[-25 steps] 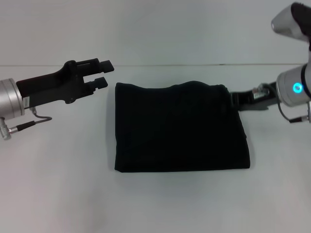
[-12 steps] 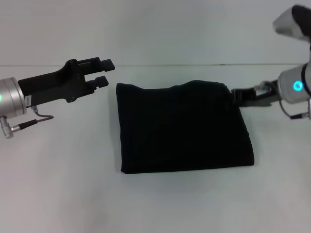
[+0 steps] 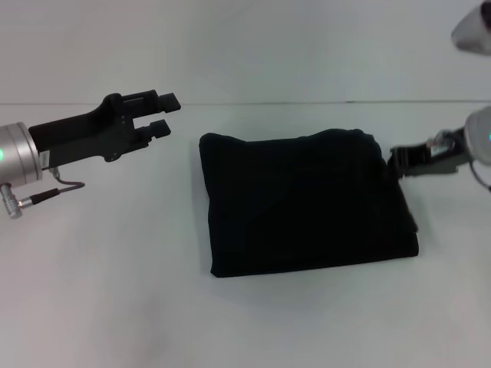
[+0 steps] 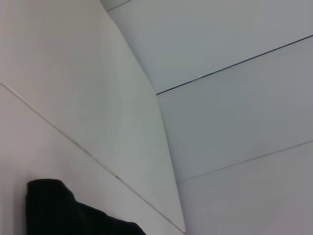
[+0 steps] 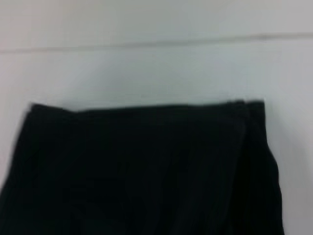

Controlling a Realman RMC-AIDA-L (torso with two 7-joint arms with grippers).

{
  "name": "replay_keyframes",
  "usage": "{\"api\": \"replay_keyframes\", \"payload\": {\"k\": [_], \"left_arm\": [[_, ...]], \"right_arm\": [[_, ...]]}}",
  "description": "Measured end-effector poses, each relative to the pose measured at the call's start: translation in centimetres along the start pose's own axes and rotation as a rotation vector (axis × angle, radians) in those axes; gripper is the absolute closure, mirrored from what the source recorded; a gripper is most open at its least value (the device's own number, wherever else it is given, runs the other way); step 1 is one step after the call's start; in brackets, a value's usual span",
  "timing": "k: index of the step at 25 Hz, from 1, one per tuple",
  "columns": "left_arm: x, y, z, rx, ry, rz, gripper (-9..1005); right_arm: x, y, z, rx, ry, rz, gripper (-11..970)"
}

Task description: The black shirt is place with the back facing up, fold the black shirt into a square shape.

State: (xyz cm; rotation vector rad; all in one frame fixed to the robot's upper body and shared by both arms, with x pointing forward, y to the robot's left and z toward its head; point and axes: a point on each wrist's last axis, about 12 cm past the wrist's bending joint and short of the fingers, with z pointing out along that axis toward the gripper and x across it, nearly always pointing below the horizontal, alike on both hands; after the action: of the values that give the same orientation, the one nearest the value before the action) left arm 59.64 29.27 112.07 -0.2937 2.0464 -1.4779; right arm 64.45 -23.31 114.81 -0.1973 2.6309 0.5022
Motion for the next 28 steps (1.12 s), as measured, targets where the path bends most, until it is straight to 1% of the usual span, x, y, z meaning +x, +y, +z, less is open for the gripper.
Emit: {"api": "replay_keyframes", "payload": {"k": [2, 4, 6, 9, 18, 23, 26, 28], "left_arm": [[0.0, 0.1, 0.0, -0.003, -0.003, -0.002, 417], [0.0, 0.1, -0.1, -0.005, -0.005, -0.003, 416], [0.0, 0.1, 0.0, -0.005, -0.005, -0.002, 416], [0.0, 0.1, 0.1, -0.005, -0.007, -0.002, 416], [0.0, 0.0, 0.3, -0.005, -0.009, -0.001, 417], [0.0, 0.1, 0.3, -0.007, -0.011, -0.002, 416], [0.0, 0.1, 0.3, -0.007, -0.011, -0.003, 416], [0.0, 0.1, 0.3, -0.007, -0.011, -0.003, 416]], "right_arm": [[0.7, -0.2, 1.4, 0.005, 0.031, 0.008, 861], [1.2, -0.3, 2.4, 0.007, 0.051, 0.011, 854], [1.4, -0.5, 2.9, 0.016, 0.054, 0.014, 847], [1.4, -0.8, 3.0, 0.024, 0.043, 0.019, 837], [1.3, -2.1, 2.5, 0.039, 0.048, 0.061, 805], [0.0, -3.2, 0.8, 0.038, -0.023, 0.119, 788], [-1.0, -3.8, -0.4, 0.015, -0.092, 0.159, 727], [-1.8, -3.7, -0.9, -0.028, -0.137, 0.169, 686]]}}
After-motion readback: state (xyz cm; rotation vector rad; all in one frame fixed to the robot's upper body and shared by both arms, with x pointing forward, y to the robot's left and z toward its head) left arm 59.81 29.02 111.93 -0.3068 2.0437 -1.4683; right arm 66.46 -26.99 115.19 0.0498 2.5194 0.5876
